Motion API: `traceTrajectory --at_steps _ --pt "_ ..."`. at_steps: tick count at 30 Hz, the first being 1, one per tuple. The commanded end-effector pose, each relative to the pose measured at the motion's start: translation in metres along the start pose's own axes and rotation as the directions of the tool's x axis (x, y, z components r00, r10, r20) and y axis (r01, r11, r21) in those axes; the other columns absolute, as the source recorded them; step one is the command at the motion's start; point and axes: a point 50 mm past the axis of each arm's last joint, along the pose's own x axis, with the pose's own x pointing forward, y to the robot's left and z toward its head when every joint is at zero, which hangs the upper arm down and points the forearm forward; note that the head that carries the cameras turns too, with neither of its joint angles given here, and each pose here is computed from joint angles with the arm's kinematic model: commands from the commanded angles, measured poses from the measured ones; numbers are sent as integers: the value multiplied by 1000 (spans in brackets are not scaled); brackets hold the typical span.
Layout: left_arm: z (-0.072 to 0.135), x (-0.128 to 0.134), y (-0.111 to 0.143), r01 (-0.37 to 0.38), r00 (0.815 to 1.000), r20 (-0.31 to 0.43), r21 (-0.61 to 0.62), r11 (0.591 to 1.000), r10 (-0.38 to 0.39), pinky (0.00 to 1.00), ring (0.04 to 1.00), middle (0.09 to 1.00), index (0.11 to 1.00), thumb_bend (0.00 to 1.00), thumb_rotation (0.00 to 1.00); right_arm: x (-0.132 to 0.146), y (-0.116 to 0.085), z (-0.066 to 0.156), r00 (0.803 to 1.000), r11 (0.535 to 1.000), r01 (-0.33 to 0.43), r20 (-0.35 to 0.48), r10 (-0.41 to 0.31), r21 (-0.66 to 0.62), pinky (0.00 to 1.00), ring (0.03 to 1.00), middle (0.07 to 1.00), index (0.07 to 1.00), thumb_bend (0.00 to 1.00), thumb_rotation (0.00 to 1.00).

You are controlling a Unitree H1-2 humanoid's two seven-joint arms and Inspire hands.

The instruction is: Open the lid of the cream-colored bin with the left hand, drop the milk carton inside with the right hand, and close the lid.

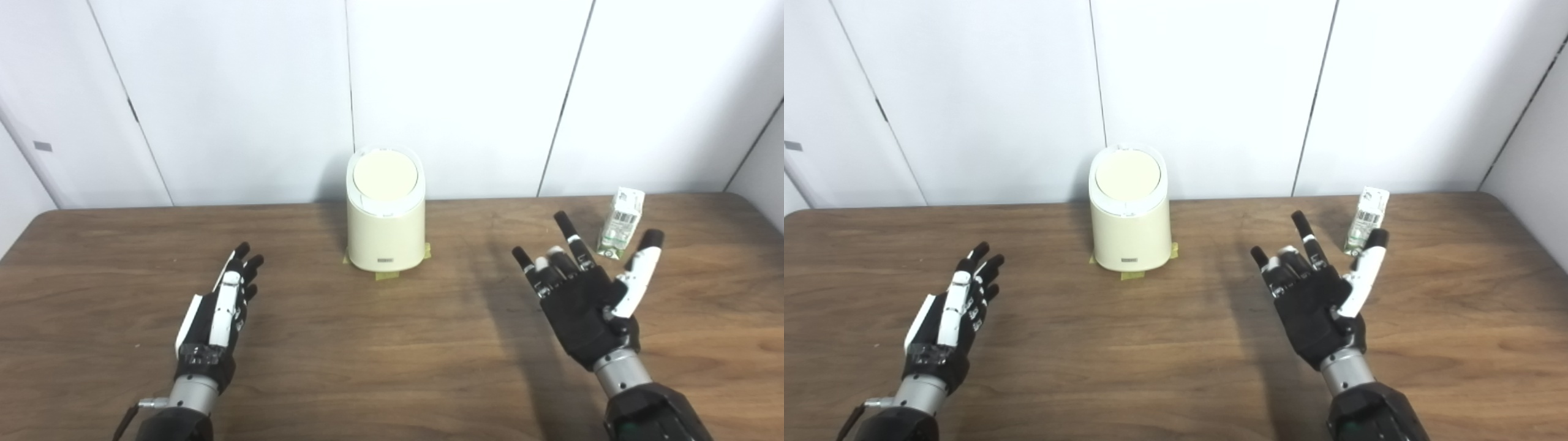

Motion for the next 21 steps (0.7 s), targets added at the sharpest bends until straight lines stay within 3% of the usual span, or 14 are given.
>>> traceTrajectory --at_steps 1,4,7,11,14,21 --pt "21 8 -2 9 996 87 19 1000 -11 1000 1000 951 1000 451 1000 4 8 10 995 996 -63 69 68 -69 1000 897 833 1000 685 978" --pt "21 8 -3 10 996 88 16 1000 -11 1000 1000 958 1000 448 1000 6 9 7 995 978 -81 43 91 -192 1000 990 978 1000 729 995" --pt "21 7 -4 14 996 91 14 1000 -15 1000 1000 972 1000 442 1000 6 8 4 997 932 -59 18 71 -358 1000 999 998 1000 799 1000" --pt "20 7 -4 15 996 88 20 1000 -17 1000 1000 986 1000 445 1000 7 6 -5 999 831 19 42 6 -556 1000 1000 1000 1000 731 1000" --pt "20 7 -4 18 996 92 13 1000 -19 1000 1000 981 1000 467 1000 8 4 -11 999 804 37 49 -10 -593 1000 1000 1000 1000 698 1000" --pt "19 6 -6 18 995 100 -9 1000 -17 1000 1000 996 1000 503 1000 10 1 -19 999 816 40 48 -15 -577 1000 1000 1000 1000 678 1000"
